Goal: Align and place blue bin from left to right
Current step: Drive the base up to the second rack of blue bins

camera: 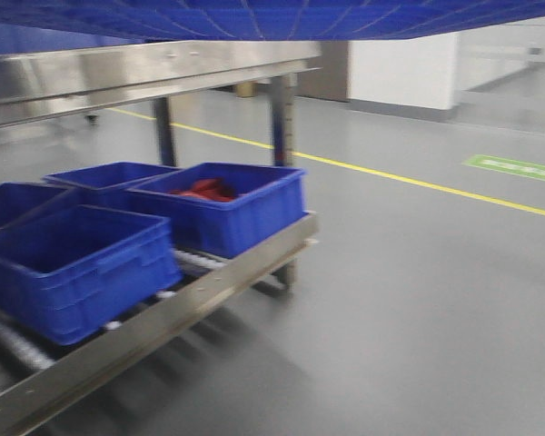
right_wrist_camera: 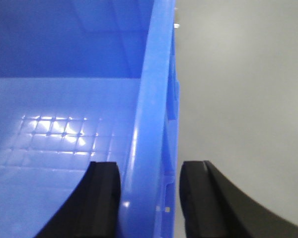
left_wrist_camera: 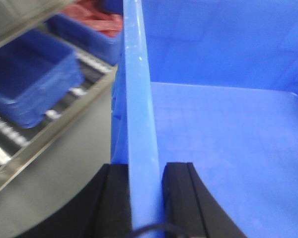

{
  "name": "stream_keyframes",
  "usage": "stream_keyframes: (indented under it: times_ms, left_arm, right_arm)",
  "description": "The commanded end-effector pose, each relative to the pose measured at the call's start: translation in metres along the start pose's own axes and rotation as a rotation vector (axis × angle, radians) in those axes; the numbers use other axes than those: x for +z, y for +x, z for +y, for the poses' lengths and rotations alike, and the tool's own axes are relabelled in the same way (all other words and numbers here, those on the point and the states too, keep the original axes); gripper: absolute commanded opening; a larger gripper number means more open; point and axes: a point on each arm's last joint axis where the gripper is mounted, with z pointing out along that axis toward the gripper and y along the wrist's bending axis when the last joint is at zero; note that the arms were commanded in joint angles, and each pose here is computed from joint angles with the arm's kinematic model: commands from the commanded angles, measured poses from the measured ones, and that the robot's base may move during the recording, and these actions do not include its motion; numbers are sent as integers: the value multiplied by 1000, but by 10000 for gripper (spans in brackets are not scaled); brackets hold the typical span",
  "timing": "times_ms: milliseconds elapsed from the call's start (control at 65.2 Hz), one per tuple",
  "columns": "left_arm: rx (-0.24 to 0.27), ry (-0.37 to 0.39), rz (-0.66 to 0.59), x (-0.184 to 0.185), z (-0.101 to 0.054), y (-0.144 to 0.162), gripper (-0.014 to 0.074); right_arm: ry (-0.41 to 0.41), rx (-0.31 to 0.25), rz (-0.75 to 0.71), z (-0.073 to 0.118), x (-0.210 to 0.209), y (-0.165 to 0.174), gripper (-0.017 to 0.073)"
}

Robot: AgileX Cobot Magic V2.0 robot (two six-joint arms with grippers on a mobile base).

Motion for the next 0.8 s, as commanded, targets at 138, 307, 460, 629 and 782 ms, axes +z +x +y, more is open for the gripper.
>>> stream_keyframes:
  times_ms: [138,307,460,629,782]
  left_arm:
    - [10,19,-96,-16,3,-10,-111]
    - [10,19,-96,-16,3,-10,-111]
    - [10,19,-96,-16,3,-10,-111]
    - [10,19,-96,-16,3,-10,-111]
    - [10,19,-96,-16,3,-10,-111]
  right_arm:
    - [24,4,-97,-5,-9,-10,-81]
    - [24,4,-97,-5,-9,-10,-81]
    - [24,4,-97,-5,-9,-10,-81]
    - [24,4,-97,-5,-9,-10,-81]
    - [24,4,-97,-5,-9,-10,-81]
